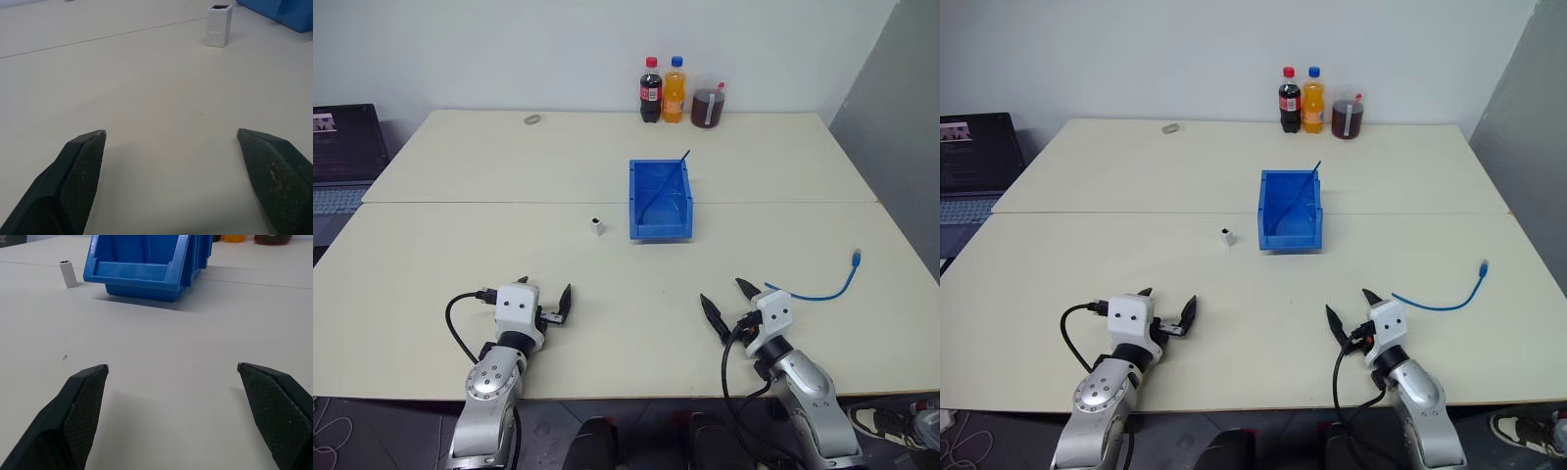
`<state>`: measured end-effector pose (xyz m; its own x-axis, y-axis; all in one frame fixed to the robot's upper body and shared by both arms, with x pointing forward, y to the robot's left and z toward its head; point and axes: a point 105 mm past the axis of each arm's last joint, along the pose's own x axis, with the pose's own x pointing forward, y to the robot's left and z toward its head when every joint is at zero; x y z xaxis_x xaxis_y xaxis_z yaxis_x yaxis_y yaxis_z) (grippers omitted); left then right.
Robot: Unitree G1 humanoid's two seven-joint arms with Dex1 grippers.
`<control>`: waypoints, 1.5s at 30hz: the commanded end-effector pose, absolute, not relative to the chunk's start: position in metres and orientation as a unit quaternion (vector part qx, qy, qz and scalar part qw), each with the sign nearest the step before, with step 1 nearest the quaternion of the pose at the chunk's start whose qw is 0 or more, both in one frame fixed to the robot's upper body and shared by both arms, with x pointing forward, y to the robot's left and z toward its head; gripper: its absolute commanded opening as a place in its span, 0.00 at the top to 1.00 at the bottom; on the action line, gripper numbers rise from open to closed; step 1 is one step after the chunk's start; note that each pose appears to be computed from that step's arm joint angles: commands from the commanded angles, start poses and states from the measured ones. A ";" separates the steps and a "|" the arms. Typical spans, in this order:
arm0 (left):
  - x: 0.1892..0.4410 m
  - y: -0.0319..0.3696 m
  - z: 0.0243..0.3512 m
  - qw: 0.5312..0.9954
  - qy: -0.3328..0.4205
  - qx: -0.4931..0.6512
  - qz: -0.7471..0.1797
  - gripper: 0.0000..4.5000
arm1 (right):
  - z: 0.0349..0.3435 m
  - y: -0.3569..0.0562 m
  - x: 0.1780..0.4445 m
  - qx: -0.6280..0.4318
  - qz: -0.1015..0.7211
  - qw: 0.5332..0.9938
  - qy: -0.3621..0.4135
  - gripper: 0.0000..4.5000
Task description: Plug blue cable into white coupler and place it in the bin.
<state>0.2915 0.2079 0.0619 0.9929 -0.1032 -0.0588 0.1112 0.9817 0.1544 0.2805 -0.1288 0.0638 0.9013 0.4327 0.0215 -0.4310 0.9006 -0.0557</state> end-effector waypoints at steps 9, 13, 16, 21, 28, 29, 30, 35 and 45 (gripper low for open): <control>0.286 0.203 0.062 0.993 0.024 0.092 -0.066 0.00 | 0.073 -0.132 0.282 -0.031 0.221 0.974 -0.035 0.00; 0.284 0.205 0.065 0.994 0.014 0.092 -0.066 0.00 | 0.072 -0.131 0.282 -0.031 0.224 0.974 -0.034 0.00; 0.284 0.208 0.066 0.994 0.013 0.088 -0.061 0.00 | 0.073 -0.131 0.282 -0.032 0.224 0.973 -0.035 0.00; 0.284 0.208 0.067 0.994 0.010 0.088 -0.065 0.00 | 0.073 -0.131 0.283 -0.034 0.223 0.974 -0.035 0.00; 0.281 0.202 0.066 0.992 0.013 0.067 -0.104 0.00 | 0.074 -0.132 0.283 -0.036 0.219 0.974 -0.037 0.00; 0.281 0.202 0.066 0.992 0.014 0.062 -0.105 0.00 | 0.074 -0.132 0.283 -0.037 0.219 0.974 -0.037 0.00; 0.281 0.201 0.066 0.992 0.014 0.056 -0.112 0.00 | 0.074 -0.133 0.283 -0.037 0.218 0.975 -0.037 0.00; 0.278 0.190 0.071 0.987 0.008 0.039 -0.156 0.00 | 0.075 -0.134 0.281 -0.038 0.213 0.975 -0.038 0.00; 0.291 0.106 0.123 0.933 -0.045 0.040 -0.356 0.00 | 0.116 -0.161 0.269 -0.079 0.173 0.977 -0.091 0.00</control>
<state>0.2908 0.1264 0.0931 0.8123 -0.5830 -0.0163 0.5830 0.8109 0.0506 0.2734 -0.1478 0.0907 0.9127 0.4017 0.0743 -0.3874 0.9088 -0.1548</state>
